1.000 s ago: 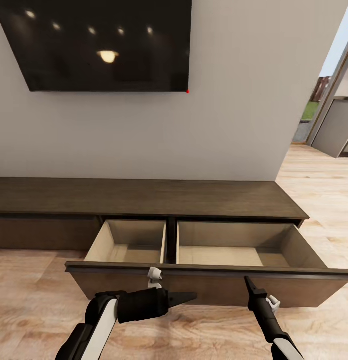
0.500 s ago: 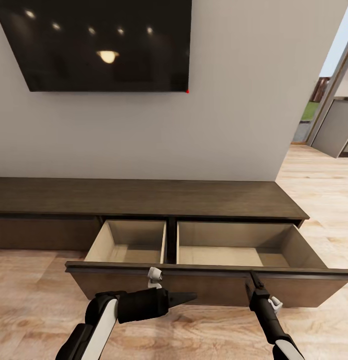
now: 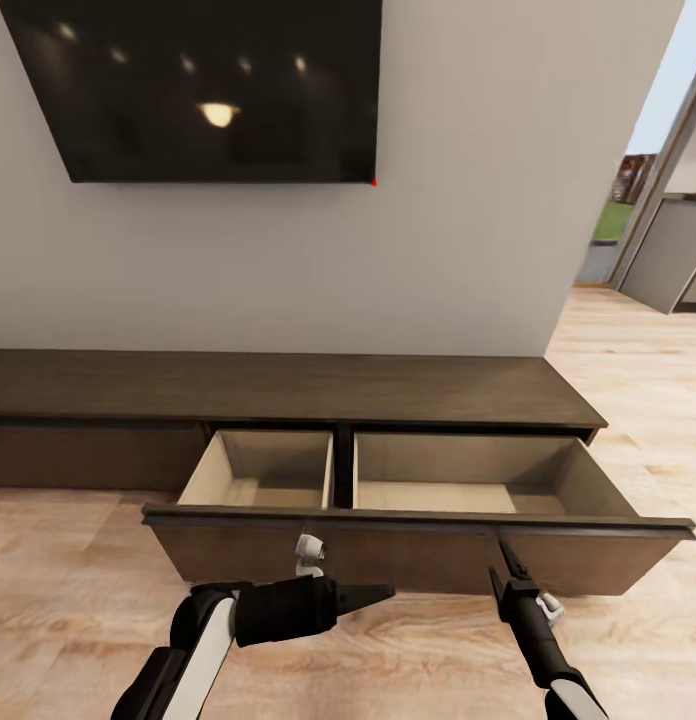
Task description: Place each of the two pumpkins and all three candles from the living room inside a cabinet in the living room (use any cabinet), then make sure every cabinet is closed, and position the cauldron so it is next to a table in the living room.
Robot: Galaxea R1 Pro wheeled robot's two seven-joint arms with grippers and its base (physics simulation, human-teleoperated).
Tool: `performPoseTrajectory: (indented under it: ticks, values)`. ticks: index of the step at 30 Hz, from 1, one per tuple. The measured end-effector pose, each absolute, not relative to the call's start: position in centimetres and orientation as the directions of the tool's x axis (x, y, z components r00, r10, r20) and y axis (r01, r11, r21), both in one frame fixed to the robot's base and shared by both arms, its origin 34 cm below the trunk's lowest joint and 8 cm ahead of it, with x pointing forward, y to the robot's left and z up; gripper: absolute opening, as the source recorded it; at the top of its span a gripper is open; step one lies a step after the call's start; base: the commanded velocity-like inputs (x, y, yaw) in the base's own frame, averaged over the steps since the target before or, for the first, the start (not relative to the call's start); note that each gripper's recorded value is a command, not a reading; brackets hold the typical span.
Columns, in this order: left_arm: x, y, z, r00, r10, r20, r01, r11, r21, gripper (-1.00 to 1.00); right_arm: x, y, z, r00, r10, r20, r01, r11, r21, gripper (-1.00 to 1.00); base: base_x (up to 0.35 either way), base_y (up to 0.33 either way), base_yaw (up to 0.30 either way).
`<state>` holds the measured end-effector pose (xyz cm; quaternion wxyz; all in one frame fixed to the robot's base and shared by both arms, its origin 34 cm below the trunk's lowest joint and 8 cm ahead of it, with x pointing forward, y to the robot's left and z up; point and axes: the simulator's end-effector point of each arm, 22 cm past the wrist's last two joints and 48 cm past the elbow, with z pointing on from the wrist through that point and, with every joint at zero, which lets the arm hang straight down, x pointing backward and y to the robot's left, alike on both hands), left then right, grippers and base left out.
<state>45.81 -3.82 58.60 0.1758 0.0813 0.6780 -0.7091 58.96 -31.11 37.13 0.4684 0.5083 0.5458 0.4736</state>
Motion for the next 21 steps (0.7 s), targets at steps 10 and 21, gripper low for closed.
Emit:
performPoseTrajectory:
  ticks: [10,21]
  values:
    - [45.80,-3.85,58.64,-0.925,-0.140,-0.353,0.359,-0.021,-0.933,1.00,58.96,-30.84,37.09,-0.051,0.998,-0.030,0.113,0.036,0.993,1.00,-0.231,-0.015,0.000]
    - [45.94,-3.75,59.44,-0.923,-0.156,-0.351,0.362,-0.046,-0.931,1.00,59.00,-30.65,37.24,-0.058,0.998,-0.036,0.106,0.042,0.993,1.00,-0.013,-0.003,0.000]
